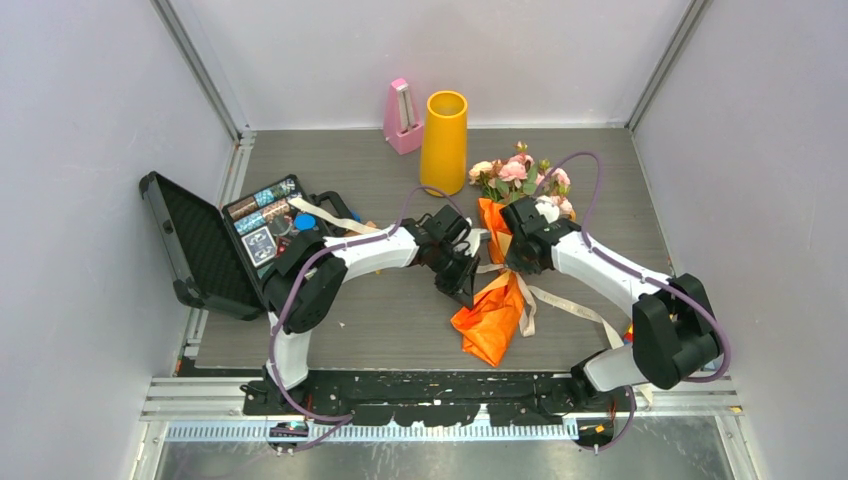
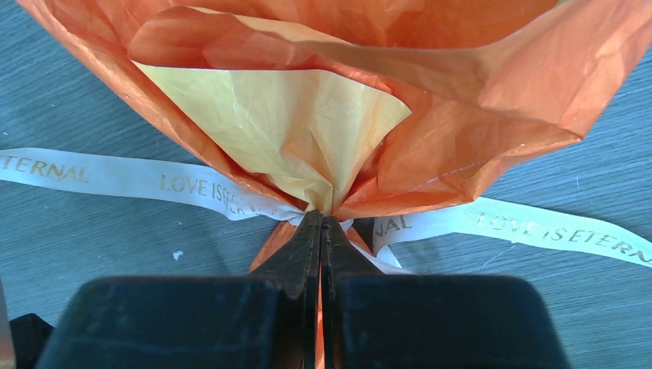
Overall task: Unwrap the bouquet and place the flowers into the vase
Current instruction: Untie the ribbon from the wrapping paper.
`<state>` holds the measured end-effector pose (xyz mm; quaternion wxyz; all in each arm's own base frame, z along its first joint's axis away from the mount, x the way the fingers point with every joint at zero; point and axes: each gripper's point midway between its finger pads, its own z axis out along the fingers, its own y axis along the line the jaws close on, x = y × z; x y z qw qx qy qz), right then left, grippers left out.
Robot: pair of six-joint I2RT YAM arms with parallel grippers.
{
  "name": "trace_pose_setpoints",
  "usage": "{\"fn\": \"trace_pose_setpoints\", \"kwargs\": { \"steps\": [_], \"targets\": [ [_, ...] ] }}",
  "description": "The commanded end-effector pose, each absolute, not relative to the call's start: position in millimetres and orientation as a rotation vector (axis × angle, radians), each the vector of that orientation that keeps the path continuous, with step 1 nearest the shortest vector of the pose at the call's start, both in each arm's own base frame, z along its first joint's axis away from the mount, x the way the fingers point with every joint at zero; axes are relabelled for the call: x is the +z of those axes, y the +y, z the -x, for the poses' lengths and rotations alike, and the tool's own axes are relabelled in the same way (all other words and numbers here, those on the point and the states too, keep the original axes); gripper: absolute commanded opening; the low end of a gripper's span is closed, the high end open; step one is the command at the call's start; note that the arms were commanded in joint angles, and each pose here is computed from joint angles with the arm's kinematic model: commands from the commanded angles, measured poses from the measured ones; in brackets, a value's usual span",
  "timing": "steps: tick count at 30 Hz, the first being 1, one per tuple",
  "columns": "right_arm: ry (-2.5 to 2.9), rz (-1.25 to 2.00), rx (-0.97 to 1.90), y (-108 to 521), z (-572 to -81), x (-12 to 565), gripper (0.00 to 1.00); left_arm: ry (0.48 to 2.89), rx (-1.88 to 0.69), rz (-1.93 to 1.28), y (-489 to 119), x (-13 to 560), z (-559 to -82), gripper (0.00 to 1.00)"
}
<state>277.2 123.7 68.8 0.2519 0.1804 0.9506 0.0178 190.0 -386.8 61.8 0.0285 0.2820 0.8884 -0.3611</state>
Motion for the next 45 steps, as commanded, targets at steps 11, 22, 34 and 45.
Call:
{"fn": "trace_pose_setpoints", "kwargs": {
  "steps": [11,22,34,45],
  "targets": [
    [2.399,-0.583,0.074,112.6,-288.4,104.7,0.0,2.752,-1.1,-0.894,-383.3,56.5,-184.2,0.0],
    [2.321,-0.643,0.066,97.0,-278.2,112.8,0.0,2.764,-1.098,-0.888,-382.9,56.2,-183.5,0.0],
    [2.251,-0.747,0.006,73.9,-263.0,100.5,0.0,2.772,-1.116,-0.877,-383.5,56.0,-180.8,0.0],
    [2.272,-0.719,0.072,78.3,-253.6,95.6,0.0,2.769,-1.144,-0.869,-385.7,58.9,-177.7,0.0]
  ]
}}
